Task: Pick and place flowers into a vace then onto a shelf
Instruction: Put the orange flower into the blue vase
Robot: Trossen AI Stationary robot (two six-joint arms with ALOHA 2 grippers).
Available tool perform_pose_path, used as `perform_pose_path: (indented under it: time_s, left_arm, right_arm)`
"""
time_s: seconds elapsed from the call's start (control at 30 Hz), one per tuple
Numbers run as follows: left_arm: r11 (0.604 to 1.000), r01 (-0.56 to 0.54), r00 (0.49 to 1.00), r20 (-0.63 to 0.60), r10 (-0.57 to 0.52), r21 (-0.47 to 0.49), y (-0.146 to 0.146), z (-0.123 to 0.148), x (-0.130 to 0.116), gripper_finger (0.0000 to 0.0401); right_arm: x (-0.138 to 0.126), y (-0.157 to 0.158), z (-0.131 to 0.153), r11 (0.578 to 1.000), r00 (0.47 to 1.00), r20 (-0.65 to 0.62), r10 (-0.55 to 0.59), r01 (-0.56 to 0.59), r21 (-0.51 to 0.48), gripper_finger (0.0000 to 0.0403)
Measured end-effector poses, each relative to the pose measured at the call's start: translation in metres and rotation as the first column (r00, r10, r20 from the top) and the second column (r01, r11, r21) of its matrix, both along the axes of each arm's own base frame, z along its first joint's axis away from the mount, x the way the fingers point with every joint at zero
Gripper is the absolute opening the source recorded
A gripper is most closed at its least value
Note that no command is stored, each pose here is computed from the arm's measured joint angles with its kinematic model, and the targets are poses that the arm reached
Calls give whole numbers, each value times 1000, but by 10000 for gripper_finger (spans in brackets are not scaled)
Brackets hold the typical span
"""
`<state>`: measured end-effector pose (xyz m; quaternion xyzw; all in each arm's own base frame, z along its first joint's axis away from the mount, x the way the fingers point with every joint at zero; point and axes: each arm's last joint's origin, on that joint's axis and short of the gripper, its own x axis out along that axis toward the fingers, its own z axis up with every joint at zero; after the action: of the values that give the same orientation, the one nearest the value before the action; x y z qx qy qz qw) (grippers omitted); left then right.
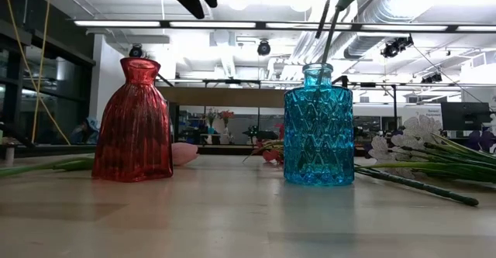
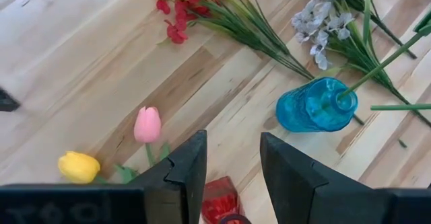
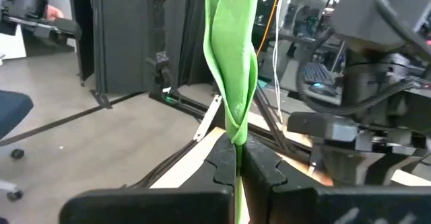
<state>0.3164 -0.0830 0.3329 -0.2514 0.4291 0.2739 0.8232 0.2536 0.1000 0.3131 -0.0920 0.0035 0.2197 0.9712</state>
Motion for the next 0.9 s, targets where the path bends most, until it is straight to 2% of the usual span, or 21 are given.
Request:
perform_pose_path:
  time_s: [0.33, 0.9]
  left_arm:
    - [1000, 0, 999, -47, 0, 13, 1, -2, -4, 172]
    - [1000, -1, 997, -74, 2, 23, 2, -3, -6, 172]
  right_arm:
    - [17, -10, -17, 998, 995, -81, -55, 55, -5, 0]
    - [19, -18, -22, 997, 988, -136, -79, 80, 4, 4]
